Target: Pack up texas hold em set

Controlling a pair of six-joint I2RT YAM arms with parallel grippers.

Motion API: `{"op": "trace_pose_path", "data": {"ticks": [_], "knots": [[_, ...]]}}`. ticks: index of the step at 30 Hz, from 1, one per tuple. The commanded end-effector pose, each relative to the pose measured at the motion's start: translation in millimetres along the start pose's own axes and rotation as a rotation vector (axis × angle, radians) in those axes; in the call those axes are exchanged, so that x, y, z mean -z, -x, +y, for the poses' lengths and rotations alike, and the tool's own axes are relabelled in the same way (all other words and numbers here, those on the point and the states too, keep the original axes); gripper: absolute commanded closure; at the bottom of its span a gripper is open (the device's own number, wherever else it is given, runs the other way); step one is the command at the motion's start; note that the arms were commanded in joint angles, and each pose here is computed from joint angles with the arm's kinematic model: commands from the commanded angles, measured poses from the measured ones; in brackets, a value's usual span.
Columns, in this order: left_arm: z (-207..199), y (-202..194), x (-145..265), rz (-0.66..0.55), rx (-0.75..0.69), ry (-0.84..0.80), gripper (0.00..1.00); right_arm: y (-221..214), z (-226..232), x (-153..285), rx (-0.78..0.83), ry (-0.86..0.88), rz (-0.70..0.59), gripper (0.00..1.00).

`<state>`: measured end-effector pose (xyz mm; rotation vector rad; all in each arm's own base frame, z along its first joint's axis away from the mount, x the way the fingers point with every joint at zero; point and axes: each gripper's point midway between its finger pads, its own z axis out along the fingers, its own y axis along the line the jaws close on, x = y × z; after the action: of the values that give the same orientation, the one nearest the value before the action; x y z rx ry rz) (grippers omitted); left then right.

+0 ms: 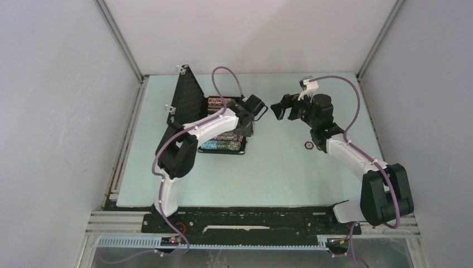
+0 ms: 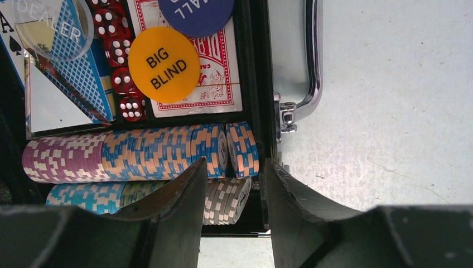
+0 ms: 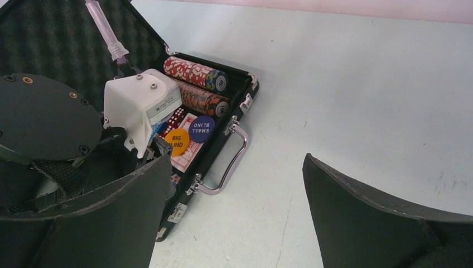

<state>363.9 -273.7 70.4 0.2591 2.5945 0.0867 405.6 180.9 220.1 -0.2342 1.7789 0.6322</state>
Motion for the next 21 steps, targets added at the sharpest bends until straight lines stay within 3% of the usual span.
{"op": "trace_pose_path", "data": {"ticks": [1, 21], "knots": [[5, 4, -2, -0.003, 0.006, 0.029, 0.52, 8, 0, -2, 0.006, 0.010, -0.033, 0.04], [27, 0, 3, -0.035, 0.070, 0.055, 0.62, 8, 1, -2, 0.002, 0.014, -0.033, 0.04]]}}
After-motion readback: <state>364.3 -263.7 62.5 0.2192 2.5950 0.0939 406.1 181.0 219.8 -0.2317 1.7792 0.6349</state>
